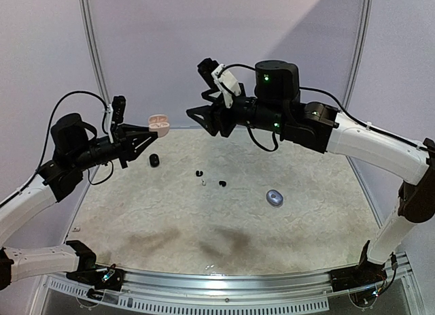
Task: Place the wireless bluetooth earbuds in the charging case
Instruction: Pass from the left arm to the right
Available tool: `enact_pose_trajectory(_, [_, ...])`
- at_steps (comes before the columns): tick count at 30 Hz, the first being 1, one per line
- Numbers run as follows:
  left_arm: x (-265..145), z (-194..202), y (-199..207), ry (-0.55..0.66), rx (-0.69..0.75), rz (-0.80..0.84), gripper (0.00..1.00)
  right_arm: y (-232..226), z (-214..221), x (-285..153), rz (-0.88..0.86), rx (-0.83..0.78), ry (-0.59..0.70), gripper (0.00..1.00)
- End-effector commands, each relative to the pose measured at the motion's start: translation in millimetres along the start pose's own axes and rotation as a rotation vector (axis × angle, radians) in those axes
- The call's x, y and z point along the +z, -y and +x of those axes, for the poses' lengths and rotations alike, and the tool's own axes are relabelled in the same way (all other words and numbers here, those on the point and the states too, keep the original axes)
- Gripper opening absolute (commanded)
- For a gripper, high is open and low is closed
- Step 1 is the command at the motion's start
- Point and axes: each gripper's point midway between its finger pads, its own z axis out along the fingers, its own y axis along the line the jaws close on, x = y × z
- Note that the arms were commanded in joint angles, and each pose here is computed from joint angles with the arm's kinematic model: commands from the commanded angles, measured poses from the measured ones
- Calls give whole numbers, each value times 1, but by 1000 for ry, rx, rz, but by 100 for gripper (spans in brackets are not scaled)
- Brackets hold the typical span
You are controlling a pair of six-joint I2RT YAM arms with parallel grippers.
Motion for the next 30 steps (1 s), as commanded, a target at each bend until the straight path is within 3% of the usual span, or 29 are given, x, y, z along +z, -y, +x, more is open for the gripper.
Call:
enact_pose_trajectory(1, [-6, -18, 23, 72, 42, 129, 0, -37, 2, -6, -296, 135, 32, 67])
enact_pose_trajectory(7, [-11, -43, 40, 153, 35, 228, 0, -61, 4, 5, -435, 131, 70, 67])
enact_pose_trajectory(16, [-15, -63, 47, 214, 69, 260, 0, -82, -4, 23, -580, 207, 135, 56])
enact_pose_trajectory(24, [-13, -63, 49, 218, 56, 272, 0, -88, -16, 25, -619, 223, 198, 51])
enact_pose_trajectory(30, [-13, -63, 49, 217, 53, 276, 0, -92, -17, 29, -642, 225, 198, 41])
